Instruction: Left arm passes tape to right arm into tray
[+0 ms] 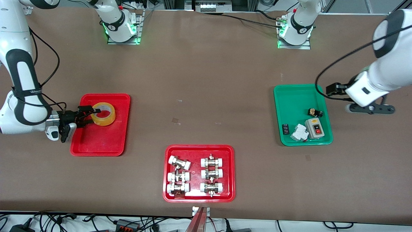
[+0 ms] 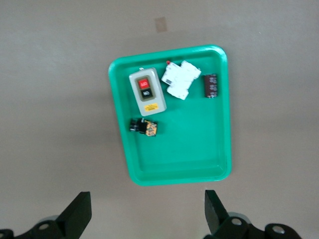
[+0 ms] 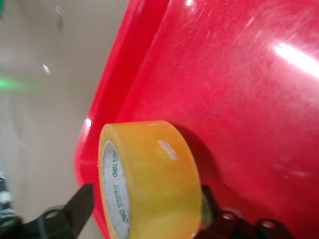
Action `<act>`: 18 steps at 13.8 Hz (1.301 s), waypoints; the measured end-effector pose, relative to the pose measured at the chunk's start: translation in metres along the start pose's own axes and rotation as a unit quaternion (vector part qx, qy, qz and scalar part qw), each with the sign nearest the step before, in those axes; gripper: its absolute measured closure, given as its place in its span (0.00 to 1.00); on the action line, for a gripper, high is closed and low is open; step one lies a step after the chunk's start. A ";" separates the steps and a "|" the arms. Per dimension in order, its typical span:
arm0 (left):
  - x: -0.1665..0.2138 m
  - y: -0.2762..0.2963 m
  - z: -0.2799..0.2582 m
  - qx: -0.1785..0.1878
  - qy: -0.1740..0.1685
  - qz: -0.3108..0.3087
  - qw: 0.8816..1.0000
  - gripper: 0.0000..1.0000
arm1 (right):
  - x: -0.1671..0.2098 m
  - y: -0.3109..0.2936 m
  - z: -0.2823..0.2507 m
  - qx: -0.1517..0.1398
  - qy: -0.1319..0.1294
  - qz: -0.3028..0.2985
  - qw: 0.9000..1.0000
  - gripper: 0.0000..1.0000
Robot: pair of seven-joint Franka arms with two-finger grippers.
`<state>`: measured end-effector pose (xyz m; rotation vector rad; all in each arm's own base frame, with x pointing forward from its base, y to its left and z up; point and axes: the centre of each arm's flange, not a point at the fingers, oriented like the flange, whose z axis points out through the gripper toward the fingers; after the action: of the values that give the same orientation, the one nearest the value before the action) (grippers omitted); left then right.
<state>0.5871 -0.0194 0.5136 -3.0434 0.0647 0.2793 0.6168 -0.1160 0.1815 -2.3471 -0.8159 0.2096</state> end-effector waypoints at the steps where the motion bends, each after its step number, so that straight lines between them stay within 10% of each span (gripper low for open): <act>1: 0.001 -0.009 -0.008 0.002 0.004 -0.008 1.000 0.00 | 0.007 -0.002 -0.002 -0.018 -0.011 -0.016 1.000 0.00; 4: -0.014 0.005 -0.043 0.015 0.007 -0.004 1.000 0.00 | 0.040 -0.029 -0.031 -0.092 -0.037 -0.068 0.993 0.00; 8: -0.028 0.005 -0.054 -0.058 -0.004 -0.029 0.998 0.00 | 0.065 -0.080 -0.090 -0.164 -0.031 -0.099 0.981 0.00; 18: -0.026 -0.022 -0.059 -0.060 0.015 -0.052 0.997 0.00 | 0.107 -0.341 -0.185 -0.318 0.014 0.195 0.928 0.00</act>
<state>0.5736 -0.0017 0.5782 -3.1575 -0.1128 0.2376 0.5935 0.0589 0.5432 -3.1123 -0.4229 0.0782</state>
